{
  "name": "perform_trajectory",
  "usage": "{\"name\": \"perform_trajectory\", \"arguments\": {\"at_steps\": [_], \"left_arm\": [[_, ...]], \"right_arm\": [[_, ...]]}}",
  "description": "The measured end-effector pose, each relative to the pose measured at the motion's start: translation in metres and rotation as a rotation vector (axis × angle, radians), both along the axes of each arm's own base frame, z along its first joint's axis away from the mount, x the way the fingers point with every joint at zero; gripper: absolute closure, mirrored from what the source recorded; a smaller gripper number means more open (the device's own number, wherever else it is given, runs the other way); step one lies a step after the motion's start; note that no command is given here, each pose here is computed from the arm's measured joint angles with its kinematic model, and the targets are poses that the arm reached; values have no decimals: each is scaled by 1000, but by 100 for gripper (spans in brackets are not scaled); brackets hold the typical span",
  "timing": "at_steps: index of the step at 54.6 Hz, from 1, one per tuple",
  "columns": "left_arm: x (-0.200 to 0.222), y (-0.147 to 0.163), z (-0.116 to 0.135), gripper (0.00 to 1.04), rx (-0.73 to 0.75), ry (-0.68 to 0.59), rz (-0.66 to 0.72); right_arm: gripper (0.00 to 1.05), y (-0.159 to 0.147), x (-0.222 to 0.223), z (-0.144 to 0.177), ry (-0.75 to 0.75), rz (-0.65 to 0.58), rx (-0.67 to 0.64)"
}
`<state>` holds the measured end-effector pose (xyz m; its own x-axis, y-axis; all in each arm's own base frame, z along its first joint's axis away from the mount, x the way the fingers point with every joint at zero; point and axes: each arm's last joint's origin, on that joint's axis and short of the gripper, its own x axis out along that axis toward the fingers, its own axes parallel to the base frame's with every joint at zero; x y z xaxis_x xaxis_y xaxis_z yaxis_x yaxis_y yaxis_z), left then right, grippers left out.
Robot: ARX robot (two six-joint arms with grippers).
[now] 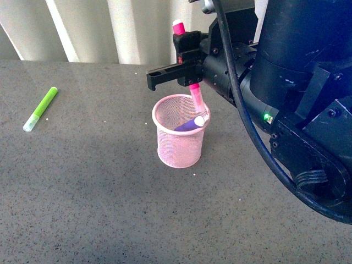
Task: Insert purple and pink pens into pink cup
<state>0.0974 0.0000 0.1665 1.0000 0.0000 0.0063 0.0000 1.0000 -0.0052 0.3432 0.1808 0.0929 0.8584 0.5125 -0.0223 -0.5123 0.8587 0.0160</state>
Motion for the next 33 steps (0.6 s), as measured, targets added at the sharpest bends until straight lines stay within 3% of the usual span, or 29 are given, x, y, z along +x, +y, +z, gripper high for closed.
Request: {"name": "perform_trajectory", "arguments": {"at_steps": [26, 28, 33], "left_arm": [[0, 0, 0, 7, 0, 0, 0], [0, 0, 0, 7, 0, 0, 0], [0, 0, 0, 7, 0, 0, 0]], "right_arm": [[9, -10, -1, -2, 16, -11, 10], [5, -10, -1, -1, 13, -13, 11], [8, -12, -1, 2, 7, -21, 14]]}}
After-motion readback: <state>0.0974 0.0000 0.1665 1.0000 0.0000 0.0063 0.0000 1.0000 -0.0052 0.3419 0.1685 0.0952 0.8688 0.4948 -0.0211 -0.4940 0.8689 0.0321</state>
